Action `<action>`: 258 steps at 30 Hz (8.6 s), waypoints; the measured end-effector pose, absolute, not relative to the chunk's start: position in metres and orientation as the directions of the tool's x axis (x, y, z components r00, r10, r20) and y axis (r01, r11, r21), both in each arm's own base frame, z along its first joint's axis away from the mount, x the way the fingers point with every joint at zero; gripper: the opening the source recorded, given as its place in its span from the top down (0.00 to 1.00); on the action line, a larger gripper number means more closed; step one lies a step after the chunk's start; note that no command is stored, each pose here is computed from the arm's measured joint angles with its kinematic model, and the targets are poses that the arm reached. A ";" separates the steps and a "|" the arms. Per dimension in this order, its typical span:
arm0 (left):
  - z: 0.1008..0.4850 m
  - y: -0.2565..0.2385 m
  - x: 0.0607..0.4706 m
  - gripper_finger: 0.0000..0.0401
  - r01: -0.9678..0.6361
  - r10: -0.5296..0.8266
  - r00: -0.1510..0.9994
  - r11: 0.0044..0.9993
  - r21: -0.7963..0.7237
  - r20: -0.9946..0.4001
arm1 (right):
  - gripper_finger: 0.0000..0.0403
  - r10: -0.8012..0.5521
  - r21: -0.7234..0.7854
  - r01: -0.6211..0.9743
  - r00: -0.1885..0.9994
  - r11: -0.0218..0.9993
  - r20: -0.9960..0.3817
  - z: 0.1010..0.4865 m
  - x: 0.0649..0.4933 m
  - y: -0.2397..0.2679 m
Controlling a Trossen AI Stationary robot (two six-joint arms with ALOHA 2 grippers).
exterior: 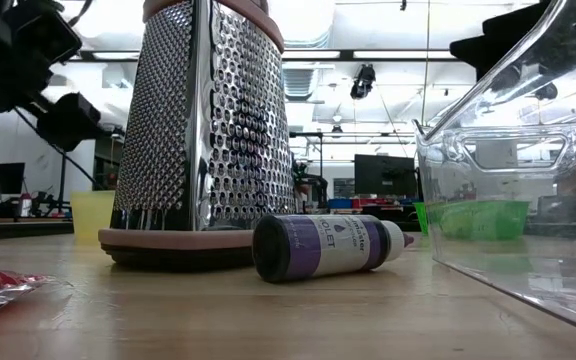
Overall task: Pick & Place Food Item
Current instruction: Put the black donut into the green bin
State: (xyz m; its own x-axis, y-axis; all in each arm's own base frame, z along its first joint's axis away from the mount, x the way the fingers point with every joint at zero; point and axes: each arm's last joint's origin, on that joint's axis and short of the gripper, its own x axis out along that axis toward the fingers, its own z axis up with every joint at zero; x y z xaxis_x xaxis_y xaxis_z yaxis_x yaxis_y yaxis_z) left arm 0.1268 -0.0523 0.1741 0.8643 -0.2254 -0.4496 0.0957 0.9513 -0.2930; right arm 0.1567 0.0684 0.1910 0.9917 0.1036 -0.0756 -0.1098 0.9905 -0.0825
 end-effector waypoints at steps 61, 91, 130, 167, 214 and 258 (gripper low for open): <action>0.122 -0.128 0.168 0.69 -0.281 -0.186 0.436 0.901 -0.329 -0.880 | 0.45 0.054 -0.109 -0.064 0.994 0.992 -0.093 0.189 0.154 0.072; 0.183 -0.119 0.165 1.00 -0.346 0.330 0.679 0.932 0.110 -0.655 | 0.45 0.005 -0.115 -0.013 0.998 0.993 -0.069 0.192 0.154 0.071; 0.308 0.000 0.229 1.00 -0.256 0.191 0.964 0.858 0.446 0.185 | 0.45 -0.005 -0.219 0.034 0.991 0.975 0.131 0.266 0.213 0.012; 0.266 0.024 0.291 1.00 -0.203 0.058 0.943 0.882 0.425 0.328 | 0.45 -0.067 -0.166 0.088 0.990 0.982 0.128 0.281 0.290 -0.002; 0.263 0.029 0.313 1.00 -0.227 0.105 0.945 0.894 0.388 0.311 | 0.45 -0.121 -0.055 0.128 0.986 0.990 0.116 0.274 0.307 -0.004; 0.264 0.026 0.307 0.87 -0.122 0.024 0.973 0.897 0.425 0.227 | 0.98 -0.147 -0.151 0.154 0.988 0.976 0.057 0.272 0.313 0.000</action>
State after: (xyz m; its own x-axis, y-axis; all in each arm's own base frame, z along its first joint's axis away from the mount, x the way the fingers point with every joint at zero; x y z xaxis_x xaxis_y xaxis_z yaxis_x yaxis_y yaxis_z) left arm 0.3067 0.0258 0.2642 0.9735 0.0244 0.2275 -0.1219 0.8968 0.4254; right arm 0.3125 -0.0001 0.2721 0.9875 -0.1467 0.0568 0.1538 0.9765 -0.1511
